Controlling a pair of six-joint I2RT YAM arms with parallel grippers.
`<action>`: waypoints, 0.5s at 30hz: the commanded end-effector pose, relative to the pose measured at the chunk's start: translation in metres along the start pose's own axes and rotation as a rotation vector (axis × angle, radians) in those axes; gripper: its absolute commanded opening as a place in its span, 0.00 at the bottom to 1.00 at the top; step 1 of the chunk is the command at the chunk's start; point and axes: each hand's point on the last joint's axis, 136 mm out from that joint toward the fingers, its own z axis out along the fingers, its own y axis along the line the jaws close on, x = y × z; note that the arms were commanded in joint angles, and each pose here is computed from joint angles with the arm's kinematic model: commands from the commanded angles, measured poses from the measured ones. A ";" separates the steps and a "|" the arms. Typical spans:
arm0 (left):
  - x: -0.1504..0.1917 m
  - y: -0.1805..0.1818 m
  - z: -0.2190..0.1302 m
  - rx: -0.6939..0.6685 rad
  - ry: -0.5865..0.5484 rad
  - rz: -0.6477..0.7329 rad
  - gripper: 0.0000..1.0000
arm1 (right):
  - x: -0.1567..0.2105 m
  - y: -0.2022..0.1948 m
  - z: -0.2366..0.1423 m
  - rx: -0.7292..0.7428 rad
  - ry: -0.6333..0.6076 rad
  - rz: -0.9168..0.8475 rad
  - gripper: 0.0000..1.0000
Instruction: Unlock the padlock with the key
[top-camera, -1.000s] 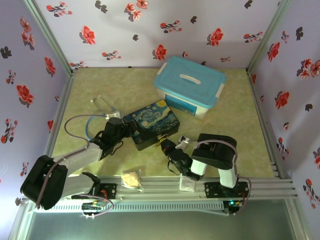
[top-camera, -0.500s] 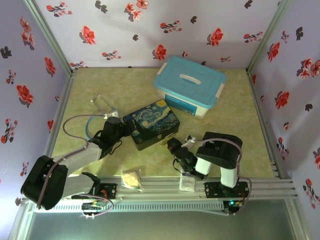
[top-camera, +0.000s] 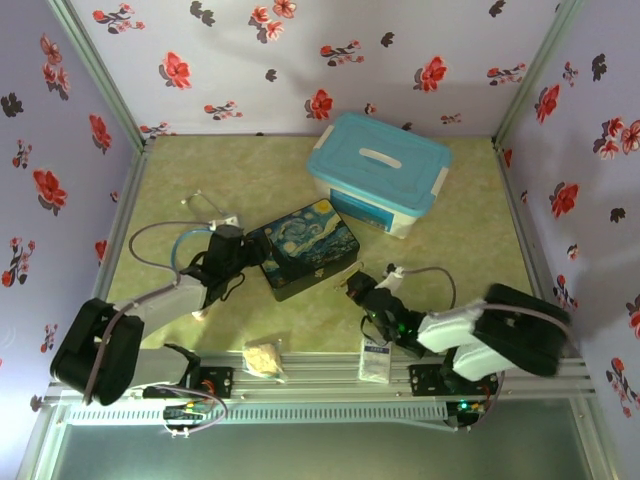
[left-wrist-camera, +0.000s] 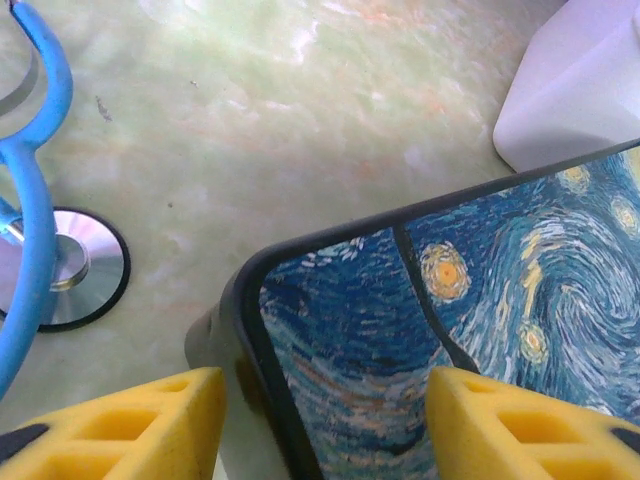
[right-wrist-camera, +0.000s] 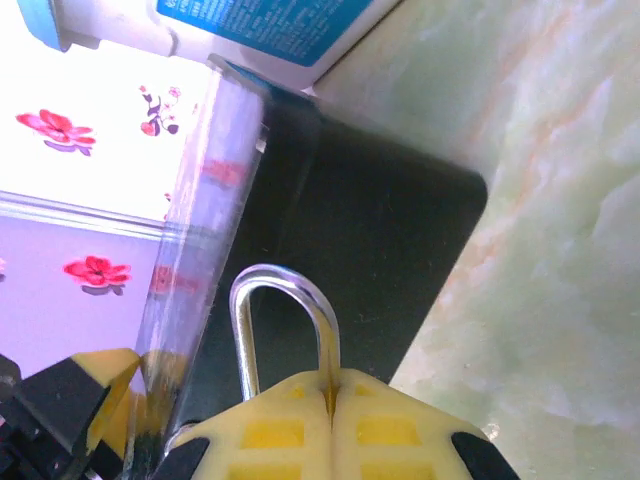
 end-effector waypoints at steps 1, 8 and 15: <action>0.039 0.036 0.006 -0.128 0.157 0.067 0.56 | -0.011 -0.033 -0.017 0.220 0.068 -0.259 0.00; 0.033 0.036 0.022 -0.123 0.173 0.064 0.56 | -0.042 -0.067 -0.063 0.353 0.219 -0.365 0.00; 0.017 0.024 0.045 -0.095 0.177 0.077 0.57 | -0.046 -0.100 -0.091 0.478 0.388 -0.365 0.00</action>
